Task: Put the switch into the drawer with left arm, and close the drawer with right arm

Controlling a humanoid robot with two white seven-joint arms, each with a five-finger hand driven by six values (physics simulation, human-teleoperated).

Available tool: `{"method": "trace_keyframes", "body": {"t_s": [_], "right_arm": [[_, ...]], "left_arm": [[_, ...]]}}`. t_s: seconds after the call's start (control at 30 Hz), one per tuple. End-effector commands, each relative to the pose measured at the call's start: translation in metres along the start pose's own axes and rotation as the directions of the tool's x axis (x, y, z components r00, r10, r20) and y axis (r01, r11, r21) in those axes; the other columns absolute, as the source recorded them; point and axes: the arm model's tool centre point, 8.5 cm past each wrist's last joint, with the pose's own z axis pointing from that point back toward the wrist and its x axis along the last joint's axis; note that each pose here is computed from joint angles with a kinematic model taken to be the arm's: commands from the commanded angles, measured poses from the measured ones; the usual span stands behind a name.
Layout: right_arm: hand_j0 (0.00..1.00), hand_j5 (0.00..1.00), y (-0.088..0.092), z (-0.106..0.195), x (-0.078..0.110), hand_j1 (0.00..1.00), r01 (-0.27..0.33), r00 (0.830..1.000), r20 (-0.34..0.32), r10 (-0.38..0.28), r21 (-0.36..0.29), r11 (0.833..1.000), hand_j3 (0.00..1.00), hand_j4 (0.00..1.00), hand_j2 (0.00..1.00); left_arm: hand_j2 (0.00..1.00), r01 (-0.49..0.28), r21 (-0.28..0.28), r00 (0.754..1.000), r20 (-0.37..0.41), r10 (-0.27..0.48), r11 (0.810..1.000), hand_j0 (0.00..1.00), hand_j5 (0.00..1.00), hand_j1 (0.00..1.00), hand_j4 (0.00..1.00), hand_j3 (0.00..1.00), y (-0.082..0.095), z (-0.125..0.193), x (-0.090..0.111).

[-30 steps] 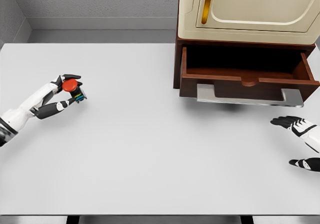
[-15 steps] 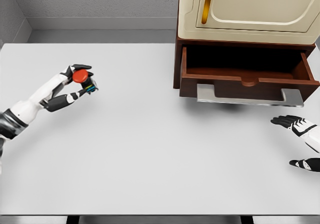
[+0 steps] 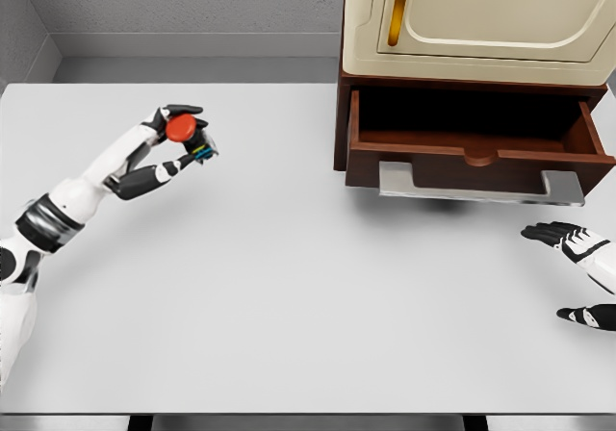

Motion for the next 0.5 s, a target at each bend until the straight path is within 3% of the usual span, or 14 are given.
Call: {"method": "trace_keyframes", "body": {"t_s": [0.0, 0.47], "right_arm": [[1.00, 1.00, -0.001, 0.000, 0.000, 1.00, 0.005, 1.000, 0.001, -0.005, -0.004, 1.000, 1.00, 1.00, 1.00], [1.00, 1.00, -0.001, 0.000, 0.000, 1.00, 0.004, 1.000, 0.000, -0.004, -0.005, 1.000, 1.00, 1.00, 1.00]], "left_arm": [[0.46, -0.022, 0.003, 1.000, 0.018, 0.022, 1.000, 0.46, 0.46, 0.46, 0.46, 0.46, -0.006, -0.006, 0.001], [0.45, -0.047, 0.001, 0.992, 0.116, 0.046, 0.999, 0.45, 0.45, 0.45, 0.45, 0.45, -0.019, -0.046, 0.018]]}}
